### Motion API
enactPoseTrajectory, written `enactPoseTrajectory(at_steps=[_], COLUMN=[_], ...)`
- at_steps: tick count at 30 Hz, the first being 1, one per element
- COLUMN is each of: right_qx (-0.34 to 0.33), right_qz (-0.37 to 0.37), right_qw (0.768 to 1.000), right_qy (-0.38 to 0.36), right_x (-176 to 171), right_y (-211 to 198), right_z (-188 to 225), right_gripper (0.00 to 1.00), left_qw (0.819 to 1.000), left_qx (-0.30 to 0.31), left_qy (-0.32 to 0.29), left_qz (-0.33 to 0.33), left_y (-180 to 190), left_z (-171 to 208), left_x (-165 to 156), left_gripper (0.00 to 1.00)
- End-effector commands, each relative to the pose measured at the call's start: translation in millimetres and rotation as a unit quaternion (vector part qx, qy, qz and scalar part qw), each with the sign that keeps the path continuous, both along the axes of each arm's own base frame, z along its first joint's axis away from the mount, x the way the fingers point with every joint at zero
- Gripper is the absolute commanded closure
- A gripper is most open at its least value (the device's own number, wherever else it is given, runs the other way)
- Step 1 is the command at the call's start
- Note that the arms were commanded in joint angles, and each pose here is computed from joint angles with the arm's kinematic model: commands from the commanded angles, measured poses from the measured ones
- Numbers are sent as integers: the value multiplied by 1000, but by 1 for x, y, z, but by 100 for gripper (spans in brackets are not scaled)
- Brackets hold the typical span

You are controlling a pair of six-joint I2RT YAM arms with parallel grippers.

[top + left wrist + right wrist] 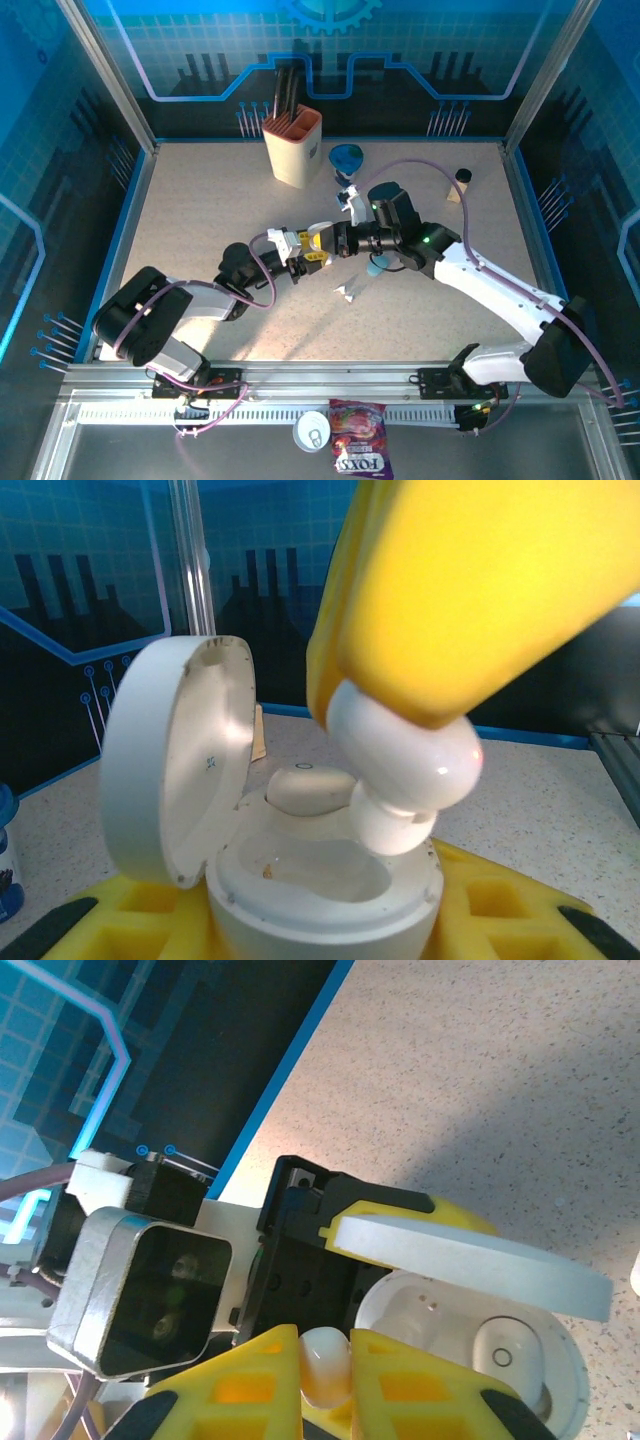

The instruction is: Insert wireless bluetooth earbuds into charging case

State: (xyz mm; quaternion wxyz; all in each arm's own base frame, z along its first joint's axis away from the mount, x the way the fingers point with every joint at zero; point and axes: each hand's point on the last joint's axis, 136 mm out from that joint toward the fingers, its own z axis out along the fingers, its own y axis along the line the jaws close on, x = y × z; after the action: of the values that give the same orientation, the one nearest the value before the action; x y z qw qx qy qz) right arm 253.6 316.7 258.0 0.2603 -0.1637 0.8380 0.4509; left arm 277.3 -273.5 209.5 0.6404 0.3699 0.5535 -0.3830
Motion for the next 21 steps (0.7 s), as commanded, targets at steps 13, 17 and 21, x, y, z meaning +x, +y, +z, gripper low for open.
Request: enactPoseTrajectory(at_steps=[13, 17, 21], right_qx=[-28, -56, -60], right_qz=[-25, -33, -34], right_qw=[999, 998, 997], right_qy=[19, 23, 17], right_x=[9, 10, 9], right_y=[-1, -6, -7], right_z=[-26, -37, -34], right_gripper=[83, 80, 72], left_qw=[999, 999, 999], left_qx=[-15, -18, -18], left_qy=[-38, -38, -39], left_qz=[-16, -16, -16], left_y=[-2, -2, -2], left_z=[20, 22, 23], left_x=[-11, -11, -11], left_gripper=[81, 81, 81])
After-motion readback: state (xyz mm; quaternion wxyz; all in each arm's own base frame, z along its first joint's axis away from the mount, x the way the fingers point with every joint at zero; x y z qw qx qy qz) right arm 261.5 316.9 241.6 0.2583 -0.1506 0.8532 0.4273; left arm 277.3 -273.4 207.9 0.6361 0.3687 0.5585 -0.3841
